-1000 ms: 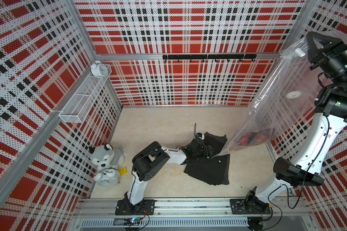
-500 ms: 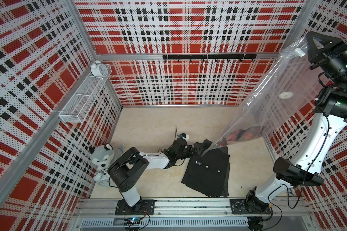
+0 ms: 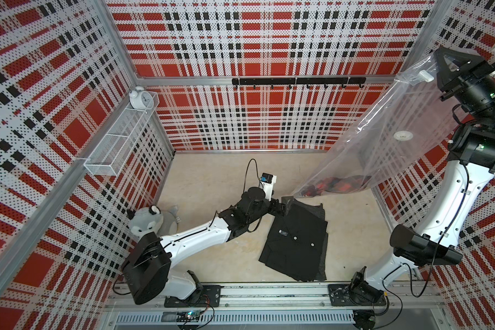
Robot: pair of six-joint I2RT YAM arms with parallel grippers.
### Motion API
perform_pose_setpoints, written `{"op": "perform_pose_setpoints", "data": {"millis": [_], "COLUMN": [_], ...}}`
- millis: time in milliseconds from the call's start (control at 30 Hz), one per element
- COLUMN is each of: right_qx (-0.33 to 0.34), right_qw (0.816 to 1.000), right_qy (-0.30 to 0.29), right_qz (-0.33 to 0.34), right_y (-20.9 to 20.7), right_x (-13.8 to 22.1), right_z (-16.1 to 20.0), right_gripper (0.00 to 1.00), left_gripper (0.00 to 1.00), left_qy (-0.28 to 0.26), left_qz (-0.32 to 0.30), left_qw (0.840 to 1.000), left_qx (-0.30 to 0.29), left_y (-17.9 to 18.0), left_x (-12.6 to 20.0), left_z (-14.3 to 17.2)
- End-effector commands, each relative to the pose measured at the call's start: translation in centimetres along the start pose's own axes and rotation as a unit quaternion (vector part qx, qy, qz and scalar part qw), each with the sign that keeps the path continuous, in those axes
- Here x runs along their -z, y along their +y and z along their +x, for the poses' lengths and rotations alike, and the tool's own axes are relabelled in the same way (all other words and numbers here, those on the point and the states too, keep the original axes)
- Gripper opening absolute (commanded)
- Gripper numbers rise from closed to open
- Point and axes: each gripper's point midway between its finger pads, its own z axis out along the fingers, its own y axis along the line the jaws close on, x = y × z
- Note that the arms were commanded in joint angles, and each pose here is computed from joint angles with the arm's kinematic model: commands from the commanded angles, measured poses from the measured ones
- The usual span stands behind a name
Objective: Place the folded shirt into the vacuum bag
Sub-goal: Move the shirt at the center of the board.
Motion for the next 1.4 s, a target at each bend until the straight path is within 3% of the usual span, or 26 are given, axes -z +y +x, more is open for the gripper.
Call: {"op": "perform_pose_setpoints", "data": {"millis": [0, 167, 367, 533, 600, 667, 700, 733, 800, 967, 1067, 1167, 1267, 1367], "right_qx": [0.037, 0.038, 0.039, 0.038, 0.039, 0.031, 0.031, 0.031, 0.028, 0.019, 0.015, 0.013, -0.001, -0.018], "right_qw": [0.999, 0.999, 0.999, 0.999, 0.999, 0.999, 0.999, 0.999, 1.000, 1.000, 1.000, 0.999, 0.997, 0.993], "right_qy": [-0.005, -0.004, 0.000, 0.007, 0.009, 0.011, 0.011, 0.011, 0.011, 0.011, 0.022, 0.041, 0.074, 0.114], "right_qz": [-0.021, -0.019, -0.019, -0.019, -0.019, -0.011, -0.009, -0.006, -0.001, 0.005, -0.002, -0.007, -0.013, -0.020], "right_y": [2.6, 2.5, 2.7, 2.8, 2.8, 1.7, 1.4, 1.2, 0.5, -1.5, -1.9, -2.4, -3.2, -4.2], "right_x": [0.5, 0.6, 0.8, 0.8, 0.8, 0.8, 0.8, 0.8, 0.8, 0.2, -0.9, -2.4, -4.1, -5.7], "right_z": [0.3, 0.5, 0.8, 1.1, 1.2, 1.2, 1.2, 1.2, 1.2, 1.3, 2.3, 4.1, 7.3, 11.8], "right_gripper": [0.00, 0.00, 0.00, 0.00, 0.00, 0.00, 0.00, 0.00, 0.00, 0.00, 0.00, 0.00, 0.00, 0.00], "left_gripper": [0.98, 0.98, 0.98, 0.99, 0.84, 0.45, 0.24, 0.12, 0.00, 0.00, 0.00, 0.00, 0.00, 0.00], "left_qy": [0.002, 0.017, 0.066, 0.094, 0.093, 0.086, 0.077, 0.071, 0.057, -0.015, -0.072, -0.132, -0.183, -0.236], "left_qz": [0.004, 0.038, 0.040, 0.003, -0.015, -0.049, -0.074, -0.092, -0.119, -0.170, -0.222, -0.281, -0.329, -0.395], "left_qw": [0.998, 0.992, 0.977, 0.970, 0.970, 0.970, 0.970, 0.971, 0.972, 0.975, 0.966, 0.948, 0.926, 0.887], "left_qx": [-0.055, -0.122, -0.201, -0.223, -0.224, -0.222, -0.217, -0.211, -0.196, -0.143, -0.111, -0.075, -0.028, 0.026], "left_y": [1.4, -1.5, -5.6, -5.7, -5.2, -3.9, -2.8, -1.7, 0.5, 7.1, 12.5, 18.6, 24.5, 30.6], "left_x": [1.2, 0.5, -4.0, -7.6, -8.1, -8.3, -8.2, -8.0, -7.4, -5.6, -3.8, -0.4, 4.5, 11.5], "left_z": [0.0, 0.0, 2.2, 4.0, 4.0, 3.5, 2.8, 2.2, 0.9, -4.4, -8.9, -13.1, -15.3, -15.3]}}
